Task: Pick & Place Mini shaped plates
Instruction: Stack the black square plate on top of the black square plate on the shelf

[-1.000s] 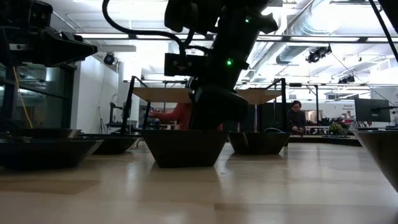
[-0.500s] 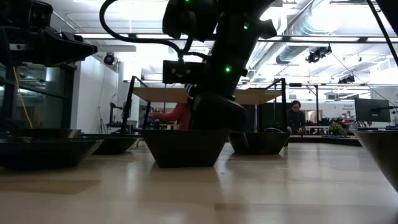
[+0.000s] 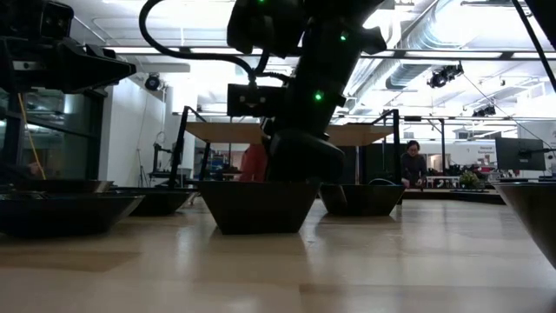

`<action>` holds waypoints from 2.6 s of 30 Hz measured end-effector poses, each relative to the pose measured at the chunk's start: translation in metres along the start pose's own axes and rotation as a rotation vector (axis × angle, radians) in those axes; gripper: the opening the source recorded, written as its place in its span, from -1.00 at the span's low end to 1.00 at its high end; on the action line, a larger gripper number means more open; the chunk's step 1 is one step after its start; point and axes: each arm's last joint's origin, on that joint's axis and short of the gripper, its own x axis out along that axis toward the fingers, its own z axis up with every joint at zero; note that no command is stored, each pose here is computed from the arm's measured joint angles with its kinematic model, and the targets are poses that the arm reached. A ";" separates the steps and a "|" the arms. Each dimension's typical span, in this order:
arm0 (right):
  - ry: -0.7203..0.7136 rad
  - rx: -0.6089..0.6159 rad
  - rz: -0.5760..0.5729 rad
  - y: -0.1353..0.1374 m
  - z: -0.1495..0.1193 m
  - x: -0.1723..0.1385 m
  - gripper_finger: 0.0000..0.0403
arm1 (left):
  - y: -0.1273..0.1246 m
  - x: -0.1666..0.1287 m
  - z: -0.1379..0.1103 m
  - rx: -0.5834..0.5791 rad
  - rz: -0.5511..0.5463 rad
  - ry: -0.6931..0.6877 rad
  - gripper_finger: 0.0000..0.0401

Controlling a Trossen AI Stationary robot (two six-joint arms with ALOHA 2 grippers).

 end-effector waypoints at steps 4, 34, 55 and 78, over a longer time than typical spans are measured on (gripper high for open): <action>-0.001 -0.019 -0.002 0.000 0.000 0.000 -0.97 | 0.000 0.000 0.000 0.000 0.000 0.000 -0.72; -0.005 -0.023 -0.136 0.004 -0.002 -0.083 -0.99 | 0.000 0.000 0.000 0.000 0.000 0.000 -0.72; 0.197 0.212 -0.412 -0.017 -0.054 -0.177 -0.99 | 0.000 0.000 0.000 0.000 0.000 0.000 -0.72; 0.296 0.236 -0.484 -0.041 -0.069 -0.191 -1.00 | 0.000 0.000 0.000 0.000 0.000 0.000 -0.72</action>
